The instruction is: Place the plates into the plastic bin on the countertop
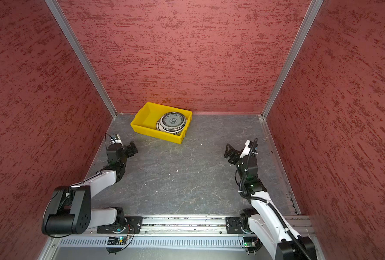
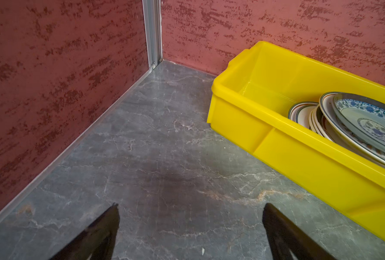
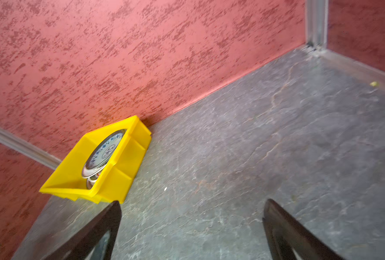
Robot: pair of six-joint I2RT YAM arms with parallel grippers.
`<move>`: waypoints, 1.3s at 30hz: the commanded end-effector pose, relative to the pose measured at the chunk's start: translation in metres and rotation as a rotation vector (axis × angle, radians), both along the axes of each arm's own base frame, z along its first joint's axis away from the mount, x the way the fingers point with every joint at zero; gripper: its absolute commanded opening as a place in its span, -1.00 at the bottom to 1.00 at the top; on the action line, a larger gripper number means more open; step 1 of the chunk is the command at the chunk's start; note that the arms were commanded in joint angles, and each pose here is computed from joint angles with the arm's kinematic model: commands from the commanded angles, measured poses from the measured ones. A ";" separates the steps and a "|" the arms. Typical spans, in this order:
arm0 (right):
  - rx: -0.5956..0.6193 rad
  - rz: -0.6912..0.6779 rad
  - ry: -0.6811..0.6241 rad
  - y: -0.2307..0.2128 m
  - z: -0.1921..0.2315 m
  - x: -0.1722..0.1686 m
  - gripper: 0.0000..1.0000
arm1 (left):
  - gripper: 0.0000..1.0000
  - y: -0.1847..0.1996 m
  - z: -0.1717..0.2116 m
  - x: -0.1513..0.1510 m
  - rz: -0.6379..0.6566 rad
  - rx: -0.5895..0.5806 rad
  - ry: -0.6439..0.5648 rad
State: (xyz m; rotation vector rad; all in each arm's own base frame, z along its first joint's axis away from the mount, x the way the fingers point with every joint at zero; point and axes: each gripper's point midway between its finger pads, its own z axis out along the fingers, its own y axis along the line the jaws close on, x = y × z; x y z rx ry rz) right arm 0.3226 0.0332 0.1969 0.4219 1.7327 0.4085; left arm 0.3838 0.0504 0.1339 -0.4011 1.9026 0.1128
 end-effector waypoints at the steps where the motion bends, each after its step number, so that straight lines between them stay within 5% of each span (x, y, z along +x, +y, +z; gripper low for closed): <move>1: -0.066 -0.172 -0.076 -0.032 0.009 -0.003 0.98 | 0.99 -0.001 0.012 0.007 -0.016 0.048 -0.075; 12: -0.215 -0.453 -0.040 -0.082 -0.002 -0.012 0.98 | 0.99 -0.013 -0.011 0.023 -0.080 0.072 -0.041; 24: -0.316 -0.610 -0.019 -0.111 -0.013 -0.026 0.97 | 0.99 -0.026 -0.013 0.018 -0.180 0.055 -0.087; 31: -0.299 -0.631 -0.058 -0.116 -0.025 -0.032 0.98 | 0.99 -0.030 -0.019 0.014 -0.221 0.048 -0.120; 39: -0.328 -0.572 -0.035 -0.111 -0.036 -0.002 0.98 | 0.99 -0.030 -0.019 0.015 -0.215 0.055 -0.117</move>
